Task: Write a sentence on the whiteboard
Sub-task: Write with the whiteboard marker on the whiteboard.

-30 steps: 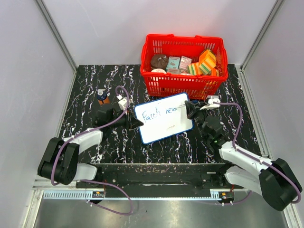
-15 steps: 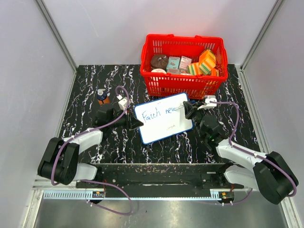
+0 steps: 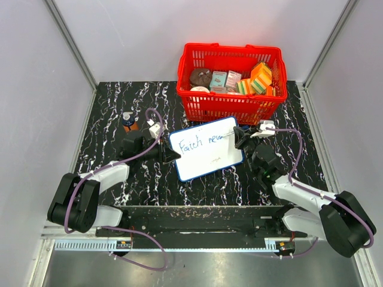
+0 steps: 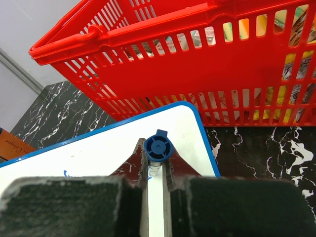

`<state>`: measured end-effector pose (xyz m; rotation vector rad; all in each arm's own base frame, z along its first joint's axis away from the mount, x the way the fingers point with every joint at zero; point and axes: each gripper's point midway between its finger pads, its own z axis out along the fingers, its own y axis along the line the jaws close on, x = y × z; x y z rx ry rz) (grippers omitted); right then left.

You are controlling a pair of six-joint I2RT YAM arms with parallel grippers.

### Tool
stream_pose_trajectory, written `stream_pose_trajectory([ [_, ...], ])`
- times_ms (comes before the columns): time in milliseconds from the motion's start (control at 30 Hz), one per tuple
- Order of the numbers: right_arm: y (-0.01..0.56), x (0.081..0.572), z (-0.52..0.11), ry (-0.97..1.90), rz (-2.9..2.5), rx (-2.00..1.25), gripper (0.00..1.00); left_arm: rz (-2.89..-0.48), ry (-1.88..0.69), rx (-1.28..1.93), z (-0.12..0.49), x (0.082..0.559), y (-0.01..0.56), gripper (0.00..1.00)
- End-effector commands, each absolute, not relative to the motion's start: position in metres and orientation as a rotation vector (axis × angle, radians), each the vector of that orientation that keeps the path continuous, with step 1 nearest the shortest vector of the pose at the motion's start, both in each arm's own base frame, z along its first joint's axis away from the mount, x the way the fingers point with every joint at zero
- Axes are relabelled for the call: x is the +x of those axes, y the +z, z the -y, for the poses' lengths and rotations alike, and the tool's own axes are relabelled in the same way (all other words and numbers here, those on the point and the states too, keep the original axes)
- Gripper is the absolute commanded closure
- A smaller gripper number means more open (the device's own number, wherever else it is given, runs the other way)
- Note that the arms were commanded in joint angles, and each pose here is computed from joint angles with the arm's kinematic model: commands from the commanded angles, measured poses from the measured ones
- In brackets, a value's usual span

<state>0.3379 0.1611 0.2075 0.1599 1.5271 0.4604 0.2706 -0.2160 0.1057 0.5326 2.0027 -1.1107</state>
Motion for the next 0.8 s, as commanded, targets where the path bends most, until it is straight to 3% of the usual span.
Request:
stream_pose_trajectory([
  [0, 0.223, 0.344, -0.148, 0.4, -1.485, 0.21, 1.0, -1.939, -0.91, 0.598, 0.202, 0.294, 0.104, 1.0],
  [767, 0.232, 0.347, -0.169, 0.479, -1.463, 0.137, 1.0, -1.939, -0.91, 0.598, 0.202, 0.294, 0.104, 1.0],
])
